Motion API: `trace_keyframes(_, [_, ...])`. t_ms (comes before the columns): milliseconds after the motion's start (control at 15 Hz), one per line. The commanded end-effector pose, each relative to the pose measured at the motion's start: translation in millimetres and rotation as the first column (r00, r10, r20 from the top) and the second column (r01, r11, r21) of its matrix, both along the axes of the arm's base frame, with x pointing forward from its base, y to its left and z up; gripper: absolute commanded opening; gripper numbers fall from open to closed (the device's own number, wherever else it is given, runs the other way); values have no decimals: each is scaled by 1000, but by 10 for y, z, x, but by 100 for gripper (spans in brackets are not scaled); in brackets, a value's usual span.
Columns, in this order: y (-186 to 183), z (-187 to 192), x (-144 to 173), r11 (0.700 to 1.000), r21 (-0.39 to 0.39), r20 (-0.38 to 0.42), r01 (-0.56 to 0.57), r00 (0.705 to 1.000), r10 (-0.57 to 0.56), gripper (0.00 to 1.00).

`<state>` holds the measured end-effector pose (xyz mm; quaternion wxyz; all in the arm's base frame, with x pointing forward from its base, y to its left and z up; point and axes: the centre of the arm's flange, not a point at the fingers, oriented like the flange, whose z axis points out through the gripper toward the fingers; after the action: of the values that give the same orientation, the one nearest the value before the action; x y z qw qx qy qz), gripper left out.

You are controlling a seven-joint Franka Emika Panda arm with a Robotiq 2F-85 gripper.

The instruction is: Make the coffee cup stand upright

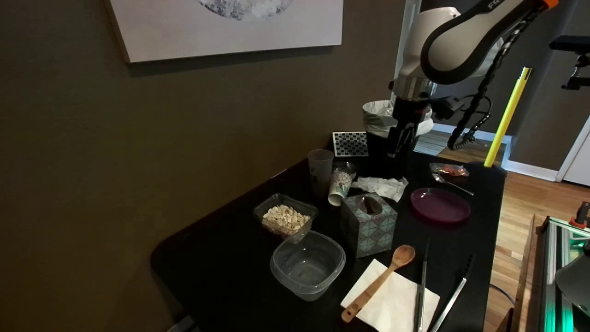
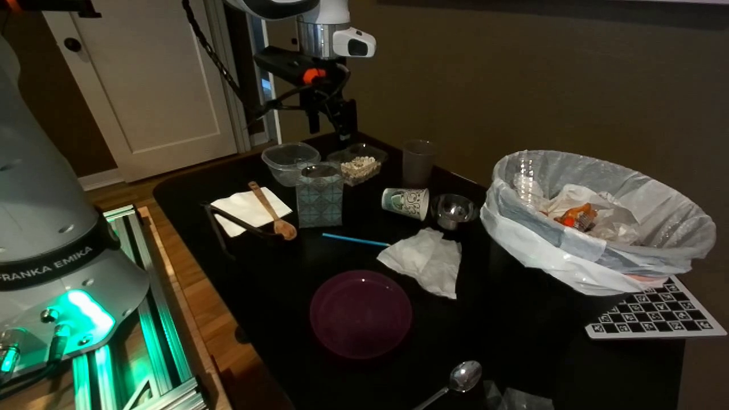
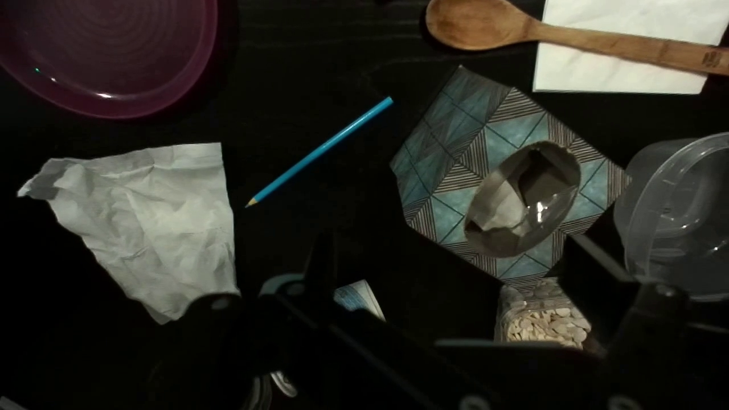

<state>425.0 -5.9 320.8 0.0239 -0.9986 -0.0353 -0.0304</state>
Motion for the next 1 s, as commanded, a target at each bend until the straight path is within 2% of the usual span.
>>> trace_keyframes(0, [-136,-95,126,1000,6,-5,28,1000,-28,100])
trace_keyframes(67, [-237,-129,222,1000,17,-12,23,1000,-22,100])
trace_keyframes(200, [-423,-228,388,995,99,-49,-3,999,8,100])
trace_keyframes(400, [-741,-428,680,987,159,-55,-29,998,38,100])
trace_keyframes(600, [-970,-634,945,983,171,-69,-63,995,75,100])
trace_keyframes(933, [-1204,-950,1314,978,147,-67,-148,985,159,100])
